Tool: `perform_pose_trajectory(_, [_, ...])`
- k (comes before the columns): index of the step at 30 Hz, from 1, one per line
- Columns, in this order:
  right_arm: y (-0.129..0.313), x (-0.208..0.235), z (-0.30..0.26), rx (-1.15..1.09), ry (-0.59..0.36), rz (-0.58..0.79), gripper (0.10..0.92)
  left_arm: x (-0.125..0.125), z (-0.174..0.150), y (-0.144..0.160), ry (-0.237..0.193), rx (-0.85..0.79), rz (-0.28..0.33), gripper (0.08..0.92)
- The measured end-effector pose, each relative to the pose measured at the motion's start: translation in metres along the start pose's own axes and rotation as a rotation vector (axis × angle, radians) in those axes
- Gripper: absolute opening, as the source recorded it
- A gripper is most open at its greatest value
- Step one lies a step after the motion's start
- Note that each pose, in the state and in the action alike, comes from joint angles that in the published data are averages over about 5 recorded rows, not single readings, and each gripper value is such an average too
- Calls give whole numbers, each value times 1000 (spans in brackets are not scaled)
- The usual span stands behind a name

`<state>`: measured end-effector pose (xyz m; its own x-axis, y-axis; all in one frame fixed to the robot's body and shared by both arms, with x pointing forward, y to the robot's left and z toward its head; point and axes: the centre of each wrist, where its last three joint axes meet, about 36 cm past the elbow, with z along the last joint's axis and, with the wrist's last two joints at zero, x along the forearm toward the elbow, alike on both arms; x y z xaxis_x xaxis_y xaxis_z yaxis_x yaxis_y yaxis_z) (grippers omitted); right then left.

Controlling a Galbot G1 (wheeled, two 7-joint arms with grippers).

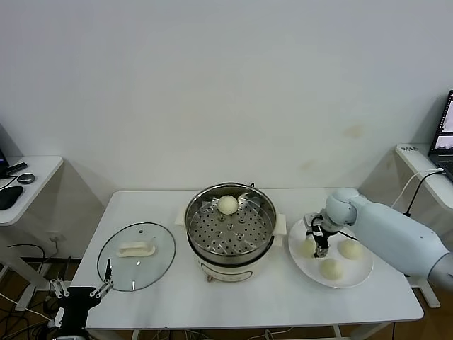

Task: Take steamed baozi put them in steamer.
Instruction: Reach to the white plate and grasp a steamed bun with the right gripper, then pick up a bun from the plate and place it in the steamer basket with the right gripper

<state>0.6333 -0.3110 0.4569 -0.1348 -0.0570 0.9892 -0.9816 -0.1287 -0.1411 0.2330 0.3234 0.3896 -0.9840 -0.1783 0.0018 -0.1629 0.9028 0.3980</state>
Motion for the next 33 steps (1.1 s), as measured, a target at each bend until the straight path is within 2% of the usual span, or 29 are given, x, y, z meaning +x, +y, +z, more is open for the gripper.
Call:
perform_pose_trajectory(6, [-3,6,1,0,-1,1,456,-1,0,0,-1,1,0,823])
perform_pose_trajectory(13, [-10,34,5,-2,-6,18,445,-3,-2,0,-7,0,1,823])
perform_pose_trajectory(23, [-36,142,-8,19,-41,124,459,-10,-9,0,-30,6,14,823])
perform_pose_trajectory(29, [-50,214,-55,55,-101,189,466,-14,-11,1,-36,5,20,823])
perform_pose_trajectory(33, [-52,241,-96,73,-152,197,467,-15,-13,3,-39,2,19,823])
